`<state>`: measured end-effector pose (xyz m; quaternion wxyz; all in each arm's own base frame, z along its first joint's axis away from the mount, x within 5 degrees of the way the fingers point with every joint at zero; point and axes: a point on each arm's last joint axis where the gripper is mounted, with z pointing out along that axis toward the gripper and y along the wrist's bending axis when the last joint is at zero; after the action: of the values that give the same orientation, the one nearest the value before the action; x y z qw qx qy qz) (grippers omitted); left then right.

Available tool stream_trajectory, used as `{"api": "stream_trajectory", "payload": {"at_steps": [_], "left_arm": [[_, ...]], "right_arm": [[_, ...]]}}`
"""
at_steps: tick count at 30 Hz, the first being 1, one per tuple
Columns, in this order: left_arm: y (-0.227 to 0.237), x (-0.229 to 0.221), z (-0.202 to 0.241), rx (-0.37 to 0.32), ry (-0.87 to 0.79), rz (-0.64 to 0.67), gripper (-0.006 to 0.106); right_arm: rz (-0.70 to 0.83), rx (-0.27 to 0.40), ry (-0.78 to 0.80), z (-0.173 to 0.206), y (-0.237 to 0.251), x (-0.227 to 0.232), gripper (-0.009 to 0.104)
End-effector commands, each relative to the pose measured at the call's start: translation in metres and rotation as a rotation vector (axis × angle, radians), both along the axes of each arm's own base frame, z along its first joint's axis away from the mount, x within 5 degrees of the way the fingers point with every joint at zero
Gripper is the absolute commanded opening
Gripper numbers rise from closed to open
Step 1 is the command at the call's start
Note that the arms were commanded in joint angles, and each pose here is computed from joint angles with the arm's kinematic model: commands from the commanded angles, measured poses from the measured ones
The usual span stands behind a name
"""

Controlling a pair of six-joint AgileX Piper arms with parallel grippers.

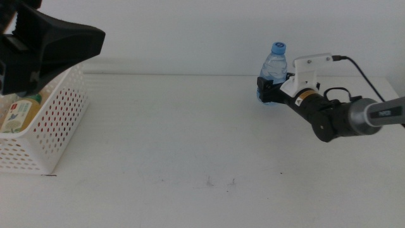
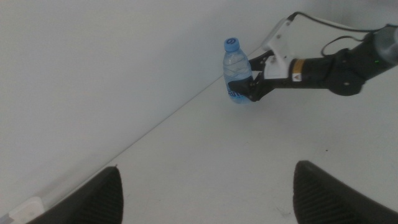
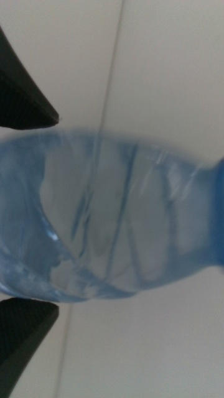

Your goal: Use arms to grab the bottles and put them into the dustbin to the left of the table.

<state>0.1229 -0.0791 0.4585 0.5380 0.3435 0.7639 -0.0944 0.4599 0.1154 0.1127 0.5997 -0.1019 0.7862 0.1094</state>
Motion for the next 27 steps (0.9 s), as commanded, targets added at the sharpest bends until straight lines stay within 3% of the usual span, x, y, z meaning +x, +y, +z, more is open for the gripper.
{"api": "stream_trajectory", "payload": {"at_steps": [1,5,10,12,14,15,19,24,27], "left_arm": [[0.000,0.000,0.002,-0.012,-0.008,0.004,0.094],[0.000,0.000,0.002,-0.012,-0.008,0.004,0.094],[0.000,0.000,0.002,-0.012,-0.008,0.004,0.094],[0.000,0.000,0.003,-0.016,-0.014,0.004,0.094],[0.000,0.000,0.003,-0.016,-0.014,0.004,0.094],[0.000,0.000,0.003,-0.016,-0.014,0.004,0.094],[0.000,0.000,0.004,-0.020,-0.020,0.005,0.094],[0.000,0.001,0.005,-0.032,-0.038,0.006,0.094],[0.000,0.001,0.006,-0.033,-0.041,0.006,0.094]], "right_arm": [[-0.016,0.002,0.024,-0.004,0.004,0.010,0.088],[-0.014,-0.006,-0.014,-0.001,0.008,0.020,0.085],[-0.044,0.028,-0.042,0.010,0.008,0.028,0.070],[-0.043,0.025,-0.041,0.011,0.008,0.029,0.050],[-0.036,0.016,-0.029,0.011,0.008,0.028,0.007],[-0.039,0.028,-0.004,0.011,0.009,0.027,-0.001],[-0.041,0.034,0.108,0.029,0.013,0.013,-0.001],[0.041,0.059,-0.045,0.068,0.022,-0.043,-0.002],[0.153,0.007,-0.071,0.084,0.053,-0.066,-0.002]]}}
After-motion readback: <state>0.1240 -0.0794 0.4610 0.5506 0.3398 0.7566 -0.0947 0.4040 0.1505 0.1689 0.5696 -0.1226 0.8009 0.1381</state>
